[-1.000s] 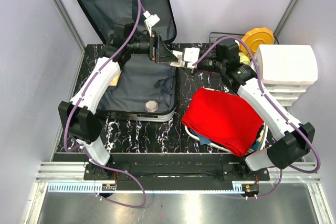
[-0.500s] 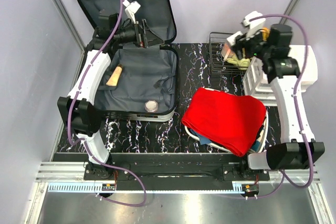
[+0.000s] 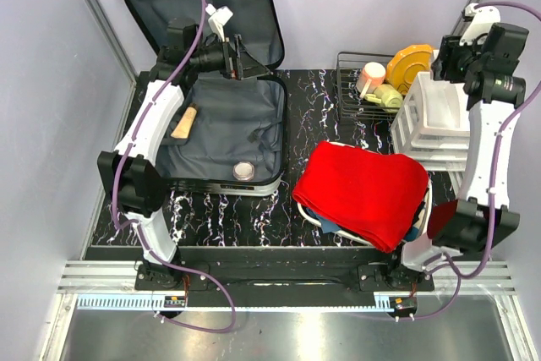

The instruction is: Open, take out, and arrange the luggage

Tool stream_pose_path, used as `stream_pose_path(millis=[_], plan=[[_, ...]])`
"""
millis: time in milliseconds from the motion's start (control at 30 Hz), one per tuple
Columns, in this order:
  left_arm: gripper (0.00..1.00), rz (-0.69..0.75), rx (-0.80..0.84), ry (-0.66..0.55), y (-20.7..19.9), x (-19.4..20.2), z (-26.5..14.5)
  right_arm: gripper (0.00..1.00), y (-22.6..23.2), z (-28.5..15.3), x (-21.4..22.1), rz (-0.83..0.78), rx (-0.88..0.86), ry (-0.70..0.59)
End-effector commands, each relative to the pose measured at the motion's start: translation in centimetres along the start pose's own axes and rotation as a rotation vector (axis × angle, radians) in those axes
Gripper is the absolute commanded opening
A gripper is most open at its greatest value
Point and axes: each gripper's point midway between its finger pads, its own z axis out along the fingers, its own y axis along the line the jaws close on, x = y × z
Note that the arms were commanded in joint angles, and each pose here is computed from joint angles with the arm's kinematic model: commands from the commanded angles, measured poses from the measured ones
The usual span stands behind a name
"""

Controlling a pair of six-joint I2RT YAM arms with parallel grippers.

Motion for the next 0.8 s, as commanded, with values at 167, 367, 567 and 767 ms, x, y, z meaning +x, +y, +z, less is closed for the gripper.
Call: stream_pose_path(millis=[167,367,567,767], plan=[[0.99,0.034,-0.09,-0.055,0.8,0.1,-2.7,0.05,-4.3,3.9,1.5,0.096,0.081,0.089],[0.99,0.002,-0.154,-0.07,2.3,0.6,-4.3,0.05,-3.4,5.0,2.8,0.136,0.026,0.131],[0.99,-0.003,-0.187,-0.058,3.2,1.2,-4.6,0.13,-1.8,5.3,4.1,0.178,-0.048,0.156],[0.99,-0.001,-0.256,0.016,5.3,2.6,-5.3,0.58,-2.6,6.7,4.2,0.171,-0.026,0.152]])
